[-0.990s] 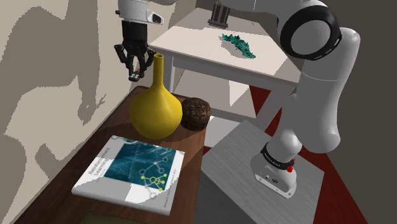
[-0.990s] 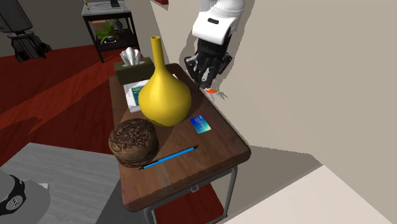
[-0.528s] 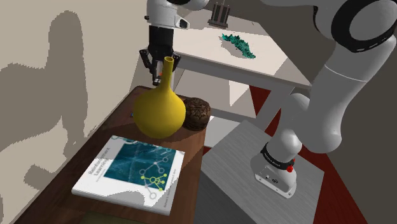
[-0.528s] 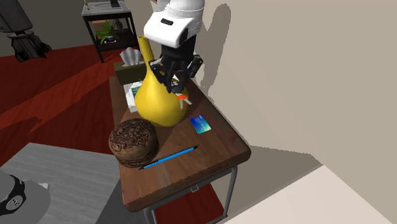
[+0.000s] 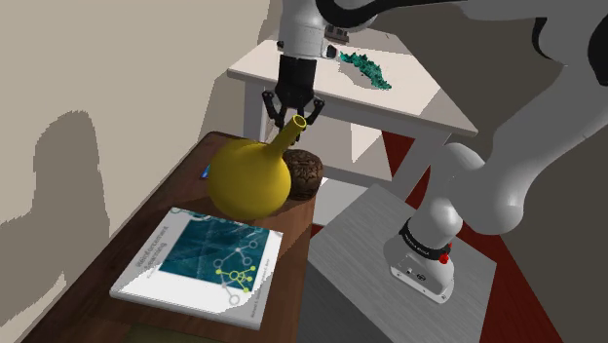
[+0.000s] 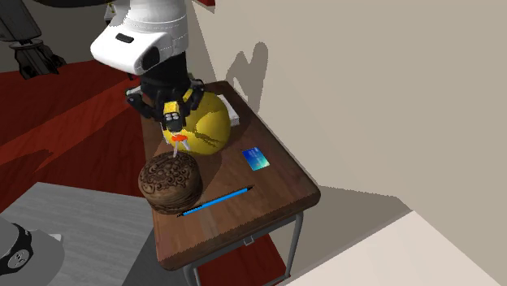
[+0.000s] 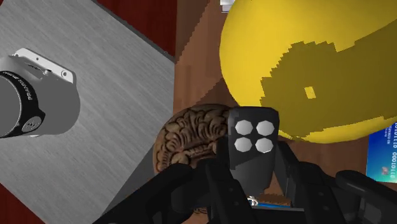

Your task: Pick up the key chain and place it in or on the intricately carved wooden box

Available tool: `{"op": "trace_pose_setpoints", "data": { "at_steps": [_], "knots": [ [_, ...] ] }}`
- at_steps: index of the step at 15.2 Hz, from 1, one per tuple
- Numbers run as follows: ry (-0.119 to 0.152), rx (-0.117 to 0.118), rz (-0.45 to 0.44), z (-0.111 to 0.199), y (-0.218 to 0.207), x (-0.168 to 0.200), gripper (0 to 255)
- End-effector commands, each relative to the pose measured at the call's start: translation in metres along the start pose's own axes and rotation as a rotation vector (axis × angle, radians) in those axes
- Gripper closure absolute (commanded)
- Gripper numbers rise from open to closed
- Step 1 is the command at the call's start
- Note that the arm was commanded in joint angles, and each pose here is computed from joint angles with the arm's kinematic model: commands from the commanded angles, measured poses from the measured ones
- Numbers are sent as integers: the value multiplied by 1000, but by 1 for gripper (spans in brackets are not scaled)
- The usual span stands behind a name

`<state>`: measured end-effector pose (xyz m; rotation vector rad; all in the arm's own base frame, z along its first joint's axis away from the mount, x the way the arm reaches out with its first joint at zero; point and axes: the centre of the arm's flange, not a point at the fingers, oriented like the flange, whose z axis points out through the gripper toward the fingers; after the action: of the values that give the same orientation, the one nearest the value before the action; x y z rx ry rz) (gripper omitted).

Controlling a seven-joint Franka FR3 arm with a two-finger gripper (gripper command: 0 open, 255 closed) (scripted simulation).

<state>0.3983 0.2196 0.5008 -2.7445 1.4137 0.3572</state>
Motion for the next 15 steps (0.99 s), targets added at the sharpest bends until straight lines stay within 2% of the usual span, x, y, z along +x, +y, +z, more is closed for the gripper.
{"op": "trace_pose_setpoints", "data": {
  "at_steps": [1,2,15],
  "knots": [
    [0,0,0,2,27,0,255],
    [0,0,0,3,42,-1,255],
    [0,0,0,70,37,14,255]
  ]
}}
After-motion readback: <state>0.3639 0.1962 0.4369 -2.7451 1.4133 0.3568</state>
